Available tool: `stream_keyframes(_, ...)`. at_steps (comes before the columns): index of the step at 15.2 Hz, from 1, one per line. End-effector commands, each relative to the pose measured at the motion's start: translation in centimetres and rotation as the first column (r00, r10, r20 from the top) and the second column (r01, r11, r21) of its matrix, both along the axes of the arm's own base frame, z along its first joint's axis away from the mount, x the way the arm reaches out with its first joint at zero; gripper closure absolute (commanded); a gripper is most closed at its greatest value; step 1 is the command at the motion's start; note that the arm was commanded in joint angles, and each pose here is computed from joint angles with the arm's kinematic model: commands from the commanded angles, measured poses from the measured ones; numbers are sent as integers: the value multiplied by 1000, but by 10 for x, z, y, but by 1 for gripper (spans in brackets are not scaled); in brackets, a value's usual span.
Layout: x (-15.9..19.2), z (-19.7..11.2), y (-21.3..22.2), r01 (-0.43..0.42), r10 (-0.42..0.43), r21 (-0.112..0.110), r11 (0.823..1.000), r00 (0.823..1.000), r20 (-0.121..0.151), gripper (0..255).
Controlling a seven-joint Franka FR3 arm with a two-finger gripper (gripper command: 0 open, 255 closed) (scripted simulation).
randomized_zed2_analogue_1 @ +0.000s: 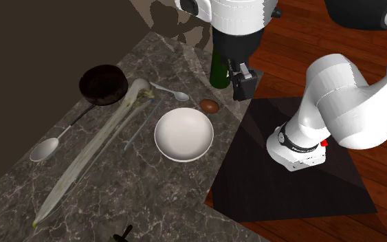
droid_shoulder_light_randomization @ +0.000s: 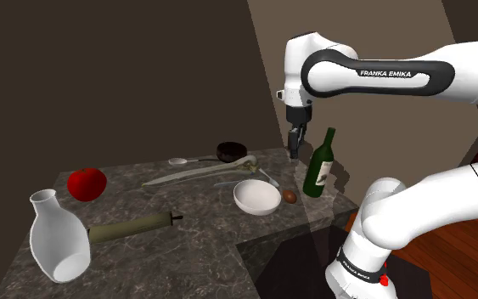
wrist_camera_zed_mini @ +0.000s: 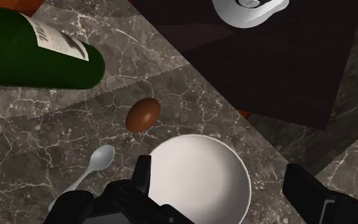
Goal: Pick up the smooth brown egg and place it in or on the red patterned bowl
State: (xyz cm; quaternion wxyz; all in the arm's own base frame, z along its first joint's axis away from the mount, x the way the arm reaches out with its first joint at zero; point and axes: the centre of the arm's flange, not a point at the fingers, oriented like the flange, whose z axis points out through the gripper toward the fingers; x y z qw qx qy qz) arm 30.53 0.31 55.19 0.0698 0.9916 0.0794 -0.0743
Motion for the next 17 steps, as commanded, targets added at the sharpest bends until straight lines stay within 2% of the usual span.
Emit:
stream_keyframes(1, 0, 0, 0, 0, 0, 0, 1000, 1000, 0, 0)
stream_keyframes(17, 17, -187, -112, -3, 4, 112, 994, 1000, -11, 0)
